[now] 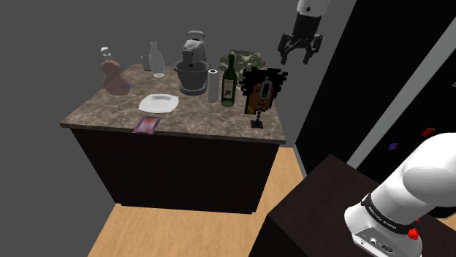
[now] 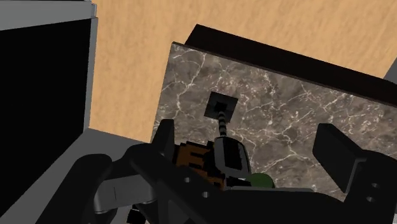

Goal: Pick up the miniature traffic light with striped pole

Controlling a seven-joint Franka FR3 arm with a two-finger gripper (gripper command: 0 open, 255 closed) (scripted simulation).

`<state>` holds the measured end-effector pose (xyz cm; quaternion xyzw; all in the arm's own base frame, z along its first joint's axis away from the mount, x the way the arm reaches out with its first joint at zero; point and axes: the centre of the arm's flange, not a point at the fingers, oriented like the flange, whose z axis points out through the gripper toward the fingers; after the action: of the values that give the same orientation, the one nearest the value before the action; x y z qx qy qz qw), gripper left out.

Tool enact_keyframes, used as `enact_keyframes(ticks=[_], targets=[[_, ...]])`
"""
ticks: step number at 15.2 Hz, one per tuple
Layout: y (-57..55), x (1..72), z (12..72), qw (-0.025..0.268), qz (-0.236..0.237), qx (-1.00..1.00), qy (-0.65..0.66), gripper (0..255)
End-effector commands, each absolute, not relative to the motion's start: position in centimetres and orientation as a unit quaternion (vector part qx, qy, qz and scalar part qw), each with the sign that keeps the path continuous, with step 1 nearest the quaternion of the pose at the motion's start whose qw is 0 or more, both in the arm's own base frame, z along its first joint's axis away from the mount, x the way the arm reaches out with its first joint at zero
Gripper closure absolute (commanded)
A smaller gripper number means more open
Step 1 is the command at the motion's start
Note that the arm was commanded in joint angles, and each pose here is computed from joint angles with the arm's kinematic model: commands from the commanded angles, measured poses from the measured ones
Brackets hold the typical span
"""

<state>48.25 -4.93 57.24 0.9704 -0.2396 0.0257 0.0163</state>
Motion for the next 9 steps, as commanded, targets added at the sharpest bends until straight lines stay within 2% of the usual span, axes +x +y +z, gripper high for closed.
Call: enact_keyframes(ticks=[1, 9], targets=[[-5.7, 50.6, 55.8, 0.016, 0.014, 0.963, -0.267, 0], [-10.3, 59.7, 50.0, 0.012, -0.031, 0.928, -0.371, 0]])
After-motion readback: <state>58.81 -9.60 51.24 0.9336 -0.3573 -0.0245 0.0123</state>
